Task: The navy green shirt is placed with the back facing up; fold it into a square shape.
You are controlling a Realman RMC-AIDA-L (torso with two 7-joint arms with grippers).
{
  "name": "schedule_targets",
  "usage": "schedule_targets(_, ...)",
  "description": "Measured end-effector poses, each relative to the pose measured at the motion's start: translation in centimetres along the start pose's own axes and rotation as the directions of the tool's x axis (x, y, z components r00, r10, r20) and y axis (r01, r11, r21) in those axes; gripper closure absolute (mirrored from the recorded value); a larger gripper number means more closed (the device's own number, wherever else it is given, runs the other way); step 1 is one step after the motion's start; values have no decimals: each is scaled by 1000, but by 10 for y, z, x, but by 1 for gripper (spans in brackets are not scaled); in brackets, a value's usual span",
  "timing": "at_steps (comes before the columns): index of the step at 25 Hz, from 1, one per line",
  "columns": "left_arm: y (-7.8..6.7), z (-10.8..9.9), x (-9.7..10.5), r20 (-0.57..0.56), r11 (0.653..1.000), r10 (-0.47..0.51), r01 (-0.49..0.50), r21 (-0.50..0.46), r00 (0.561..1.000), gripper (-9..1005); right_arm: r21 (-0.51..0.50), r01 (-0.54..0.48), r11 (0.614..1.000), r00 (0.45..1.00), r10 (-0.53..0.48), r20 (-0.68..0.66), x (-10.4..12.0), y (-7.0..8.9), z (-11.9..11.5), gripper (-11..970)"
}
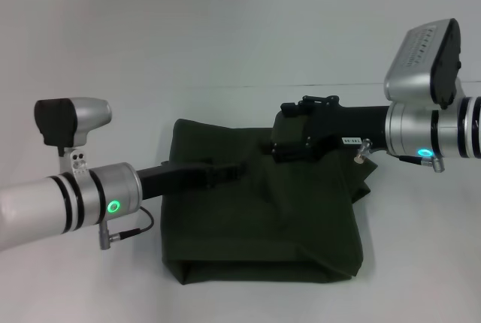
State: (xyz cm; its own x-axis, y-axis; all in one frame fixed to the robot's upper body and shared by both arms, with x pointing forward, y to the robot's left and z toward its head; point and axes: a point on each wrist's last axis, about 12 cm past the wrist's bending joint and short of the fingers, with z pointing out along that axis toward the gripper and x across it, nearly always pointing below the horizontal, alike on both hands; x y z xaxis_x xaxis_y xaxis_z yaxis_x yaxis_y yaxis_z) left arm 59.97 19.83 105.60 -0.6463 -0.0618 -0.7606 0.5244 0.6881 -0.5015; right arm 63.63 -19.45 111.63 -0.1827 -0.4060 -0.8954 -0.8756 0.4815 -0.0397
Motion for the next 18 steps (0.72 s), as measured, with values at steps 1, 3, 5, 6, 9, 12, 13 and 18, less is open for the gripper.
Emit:
schedule_targets(1, 2, -2, 0, 4, 1000, 2, -2, -8, 1000, 122, 0, -1, 1000, 1000, 1, 0, 0, 0, 0, 59)
schedule_targets(3, 5, -5, 0, 13, 1000, 6, -5, -22, 1000, 122, 1, -3, 1000, 1000, 3, 4, -1, 0, -1, 59)
schedule_targets(5, 7, -8, -1, 20, 999, 13, -12, -29, 1000, 121, 3, -4, 1000, 1000, 4, 6, 0, -1, -2, 59)
schedule_targets(6, 7, -8, -1, 21, 999, 15, -14, -31, 1000, 121, 3, -5, 1000, 1000, 5, 6, 0, -1, -2, 59)
schedule_targets(9, 9, -9, -2, 21, 999, 25, -24, -39, 999, 120, 9, -4, 1000, 1000, 4, -3, 3, -1, -2, 59)
schedule_targets(12, 11, -11, -3, 27, 998, 42, -40, -58, 999, 121, 20, 5, 1000, 1000, -5, -21, 5, -1, 2, 59)
schedule_targets(13, 12, -11, -3, 27, 997, 46, -45, -66, 999, 121, 26, 12, 1000, 999, -11, -30, 5, -1, 4, 59)
schedule_targets(18, 15, -10, -4, 27, 993, 55, -52, -104, 998, 121, 61, 37, 997, 996, -32, -88, 7, 0, 18, 59)
